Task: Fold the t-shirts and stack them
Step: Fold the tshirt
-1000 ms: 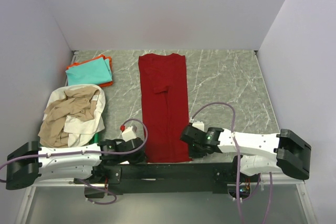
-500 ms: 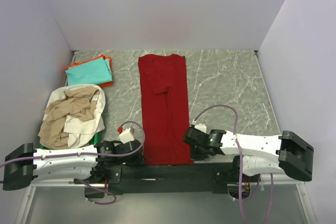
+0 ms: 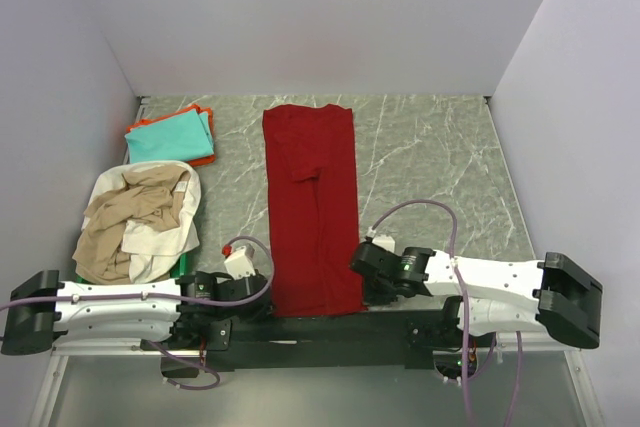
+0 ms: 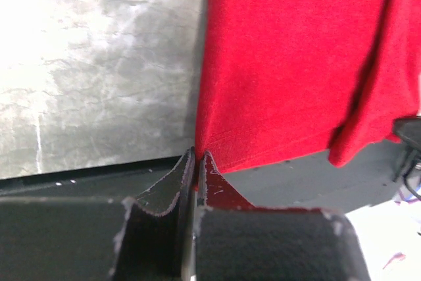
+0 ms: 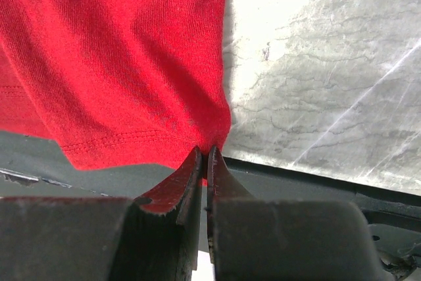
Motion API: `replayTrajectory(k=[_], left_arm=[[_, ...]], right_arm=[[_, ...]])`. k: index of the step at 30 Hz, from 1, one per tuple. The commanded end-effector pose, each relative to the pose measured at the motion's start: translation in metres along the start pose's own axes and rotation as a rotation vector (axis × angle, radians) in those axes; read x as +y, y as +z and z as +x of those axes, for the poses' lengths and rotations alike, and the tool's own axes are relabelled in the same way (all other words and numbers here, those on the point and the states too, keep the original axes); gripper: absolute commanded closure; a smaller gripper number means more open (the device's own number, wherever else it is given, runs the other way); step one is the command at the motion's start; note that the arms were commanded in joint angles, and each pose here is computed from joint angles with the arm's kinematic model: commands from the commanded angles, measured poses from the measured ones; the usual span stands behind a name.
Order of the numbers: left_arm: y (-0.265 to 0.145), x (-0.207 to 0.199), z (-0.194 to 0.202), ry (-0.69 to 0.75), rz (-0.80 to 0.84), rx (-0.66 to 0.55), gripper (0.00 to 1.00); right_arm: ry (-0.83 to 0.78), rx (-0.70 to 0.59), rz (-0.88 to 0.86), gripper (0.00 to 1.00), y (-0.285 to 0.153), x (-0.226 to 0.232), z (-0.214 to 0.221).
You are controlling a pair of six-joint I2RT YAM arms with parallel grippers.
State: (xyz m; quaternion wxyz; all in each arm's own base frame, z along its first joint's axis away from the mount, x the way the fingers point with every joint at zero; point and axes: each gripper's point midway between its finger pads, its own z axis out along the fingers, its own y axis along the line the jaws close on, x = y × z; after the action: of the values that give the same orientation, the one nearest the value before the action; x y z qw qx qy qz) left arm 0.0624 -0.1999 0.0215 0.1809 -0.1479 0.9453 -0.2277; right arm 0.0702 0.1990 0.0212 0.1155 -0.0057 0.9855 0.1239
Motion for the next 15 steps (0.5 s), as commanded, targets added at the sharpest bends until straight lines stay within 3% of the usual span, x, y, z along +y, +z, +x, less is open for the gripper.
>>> replayTrajectory(k=[1, 9, 15], left_arm=[[-0.011, -0.007, -0.008, -0.023, 0.009, -0.037, 1.00], [-0.020, -0.031, -0.021, -0.039, 0.065, -0.095, 1.00], [-0.037, -0.050, -0.055, -0.027, 0.106, -0.247, 1.00]], right_arm=[[0.002, -0.023, 0.021, 0.95, -0.005, -0.007, -0.002], [0.007, -0.085, -0.013, 0.96, -0.025, 0.005, -0.019], [-0.011, -0.156, -0.010, 0.95, -0.035, 0.018, -0.041]])
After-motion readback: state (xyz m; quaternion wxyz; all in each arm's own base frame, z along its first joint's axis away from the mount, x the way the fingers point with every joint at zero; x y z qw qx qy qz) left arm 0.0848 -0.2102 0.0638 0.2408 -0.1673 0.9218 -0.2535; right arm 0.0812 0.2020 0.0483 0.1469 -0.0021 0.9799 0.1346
